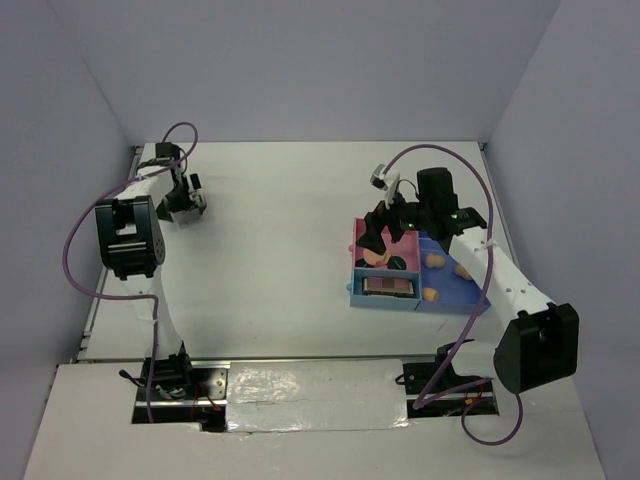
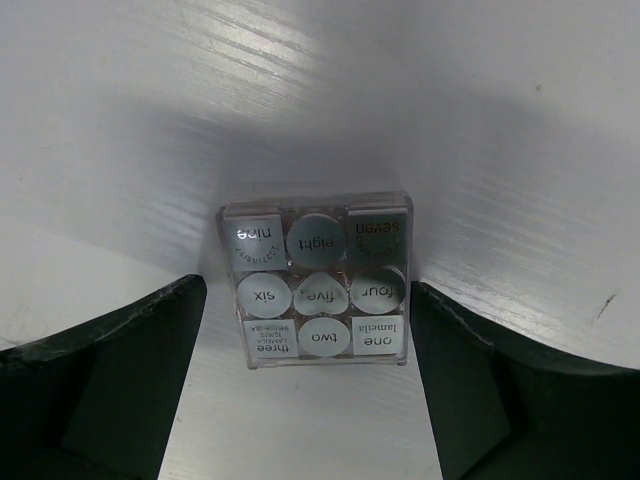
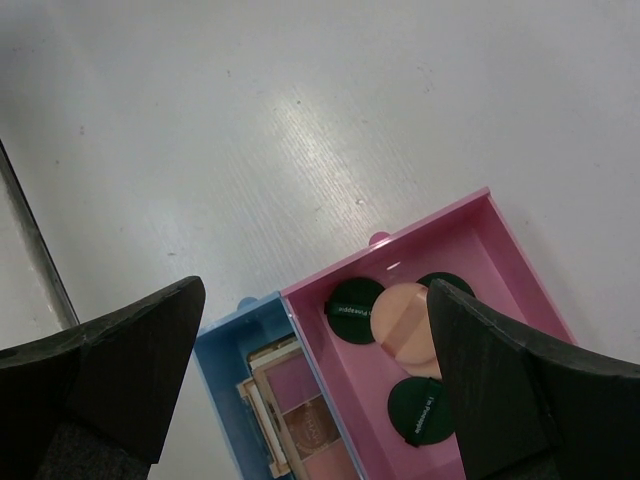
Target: Organize the makeup
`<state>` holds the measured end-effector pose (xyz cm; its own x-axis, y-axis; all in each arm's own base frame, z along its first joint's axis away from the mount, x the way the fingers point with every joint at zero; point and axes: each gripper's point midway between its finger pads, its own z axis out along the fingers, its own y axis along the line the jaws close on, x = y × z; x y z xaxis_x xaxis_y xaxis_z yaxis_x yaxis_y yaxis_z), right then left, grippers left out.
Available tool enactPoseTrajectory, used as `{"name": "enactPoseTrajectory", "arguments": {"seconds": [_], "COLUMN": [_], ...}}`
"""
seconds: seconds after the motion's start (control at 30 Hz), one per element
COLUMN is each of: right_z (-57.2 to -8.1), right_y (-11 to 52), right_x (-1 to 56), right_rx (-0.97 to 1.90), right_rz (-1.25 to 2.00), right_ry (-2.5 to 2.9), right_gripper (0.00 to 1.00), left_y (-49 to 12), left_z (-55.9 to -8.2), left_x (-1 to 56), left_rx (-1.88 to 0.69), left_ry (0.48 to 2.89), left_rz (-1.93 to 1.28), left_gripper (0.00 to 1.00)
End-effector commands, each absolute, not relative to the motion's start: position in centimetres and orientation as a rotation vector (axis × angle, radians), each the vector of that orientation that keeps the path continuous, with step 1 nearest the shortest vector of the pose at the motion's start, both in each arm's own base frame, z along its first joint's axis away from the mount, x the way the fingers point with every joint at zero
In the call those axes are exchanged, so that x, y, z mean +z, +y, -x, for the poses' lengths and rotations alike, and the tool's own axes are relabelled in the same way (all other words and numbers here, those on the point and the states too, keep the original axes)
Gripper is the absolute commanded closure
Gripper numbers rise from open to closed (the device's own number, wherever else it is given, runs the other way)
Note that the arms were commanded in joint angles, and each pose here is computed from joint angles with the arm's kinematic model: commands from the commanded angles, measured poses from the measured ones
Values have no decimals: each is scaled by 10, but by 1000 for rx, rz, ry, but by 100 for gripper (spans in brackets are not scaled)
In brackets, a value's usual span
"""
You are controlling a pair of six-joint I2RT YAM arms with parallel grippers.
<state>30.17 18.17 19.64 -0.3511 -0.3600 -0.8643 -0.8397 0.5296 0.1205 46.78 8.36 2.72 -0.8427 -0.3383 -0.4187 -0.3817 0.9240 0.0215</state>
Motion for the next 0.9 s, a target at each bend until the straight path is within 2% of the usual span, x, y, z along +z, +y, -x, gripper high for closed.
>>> {"name": "enactPoseTrajectory", "arguments": {"seconds": [0.0, 0.1, 0.2, 0.23, 0.27, 0.3, 0.4, 0.57, 0.63, 0.67, 0.7, 0.73, 0.83, 0.87], "right_z": [-314, -313, -311, -310, -309, -311, -317, -306, -307, -299, -299, -300, -297, -297], "right_y": [187, 186, 186, 186, 186, 185, 186, 202, 209, 214, 217, 220, 229, 230], "right_x": [220, 219, 218, 216, 216, 215, 208, 197, 193, 194, 188, 190, 191, 191], "right_rx": [725, 724, 725, 731, 734, 731, 751, 959, 1051, 1135, 1173, 1196, 1264, 1280], "right_rz": [968, 964, 963, 960, 956, 940, 853, 857, 851, 843, 832, 824, 811, 805], "right_ry": [1860, 1865, 1866, 1871, 1876, 1884, 1936, 2036, 2086, 2110, 2138, 2144, 2178, 2188], "right_gripper": [0, 0, 0, 1, 0, 0, 1, 1, 11, 22, 25, 33, 45, 45], "left_y": [79, 79, 77, 76, 74, 71, 60, 9, -22, -38, -50, -73, -128, -139], "left_z": [-470, -466, -459, -456, -455, -454, -450, -436, -416, -414, -409, -389, -360, -353], "left_x": [17, 10, 7, 8, 8, 10, 24, 76, 92, 101, 107, 109, 122, 124], "left_rx": [98, 76, 21, -5, -21, -39, -124, -406, -473, -529, -567, -620, -746, -770], "left_ry": [2691, 2693, 2674, 2658, 2651, 2642, 2588, 2407, 2367, 2325, 2298, 2286, 2197, 2174], "left_rz": [494, 526, 574, 594, 598, 596, 589, 442, 351, 294, 258, 214, 63, 32], "left_gripper": [6, 13, 32, 46, 53, 63, 74, 77, 78, 78, 78, 78, 79, 79]}}
